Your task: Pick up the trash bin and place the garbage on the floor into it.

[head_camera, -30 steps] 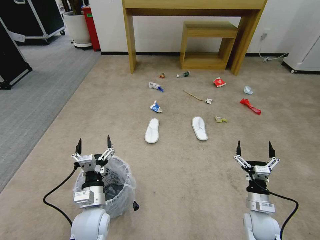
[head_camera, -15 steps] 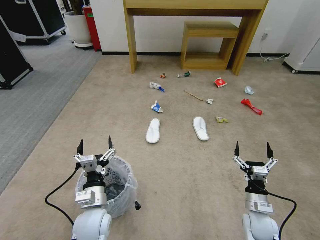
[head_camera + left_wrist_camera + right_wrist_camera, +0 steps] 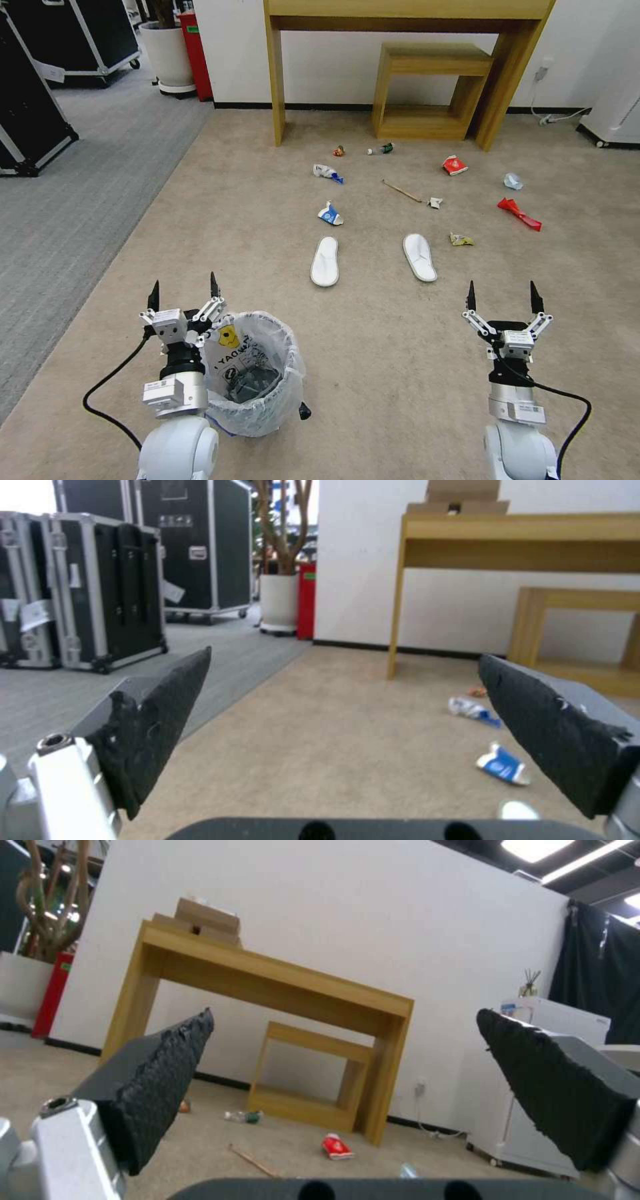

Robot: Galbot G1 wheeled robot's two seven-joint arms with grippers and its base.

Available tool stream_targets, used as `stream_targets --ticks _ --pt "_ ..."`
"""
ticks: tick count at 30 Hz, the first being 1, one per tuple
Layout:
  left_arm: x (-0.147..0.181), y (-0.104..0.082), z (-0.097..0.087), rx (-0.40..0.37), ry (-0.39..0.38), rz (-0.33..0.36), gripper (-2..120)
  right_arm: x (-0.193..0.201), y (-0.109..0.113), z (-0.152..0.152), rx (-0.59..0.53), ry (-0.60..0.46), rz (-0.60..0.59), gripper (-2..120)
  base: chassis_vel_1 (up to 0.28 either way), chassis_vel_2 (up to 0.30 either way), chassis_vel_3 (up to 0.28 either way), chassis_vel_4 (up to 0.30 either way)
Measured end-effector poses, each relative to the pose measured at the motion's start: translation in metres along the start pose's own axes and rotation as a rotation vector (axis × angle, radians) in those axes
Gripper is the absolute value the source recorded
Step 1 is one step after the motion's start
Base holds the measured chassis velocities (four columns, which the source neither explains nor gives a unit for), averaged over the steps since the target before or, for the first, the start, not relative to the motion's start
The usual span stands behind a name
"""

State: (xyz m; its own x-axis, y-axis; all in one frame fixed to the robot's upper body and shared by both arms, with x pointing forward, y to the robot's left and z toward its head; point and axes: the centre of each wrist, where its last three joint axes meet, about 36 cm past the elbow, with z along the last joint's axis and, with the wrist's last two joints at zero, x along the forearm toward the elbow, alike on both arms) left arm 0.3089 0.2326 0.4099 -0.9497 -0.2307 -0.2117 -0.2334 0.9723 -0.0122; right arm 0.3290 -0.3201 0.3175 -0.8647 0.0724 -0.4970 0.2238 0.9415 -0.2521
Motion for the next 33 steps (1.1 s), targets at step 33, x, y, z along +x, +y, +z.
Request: stream_targets --ticks 33 --pt "0.026 0.021 -0.103 0.079 0.817 0.096 100 -0.002 -0.011 0.002 0.027 0.010 0.011 100 0.000 0.000 0.000 0.000"
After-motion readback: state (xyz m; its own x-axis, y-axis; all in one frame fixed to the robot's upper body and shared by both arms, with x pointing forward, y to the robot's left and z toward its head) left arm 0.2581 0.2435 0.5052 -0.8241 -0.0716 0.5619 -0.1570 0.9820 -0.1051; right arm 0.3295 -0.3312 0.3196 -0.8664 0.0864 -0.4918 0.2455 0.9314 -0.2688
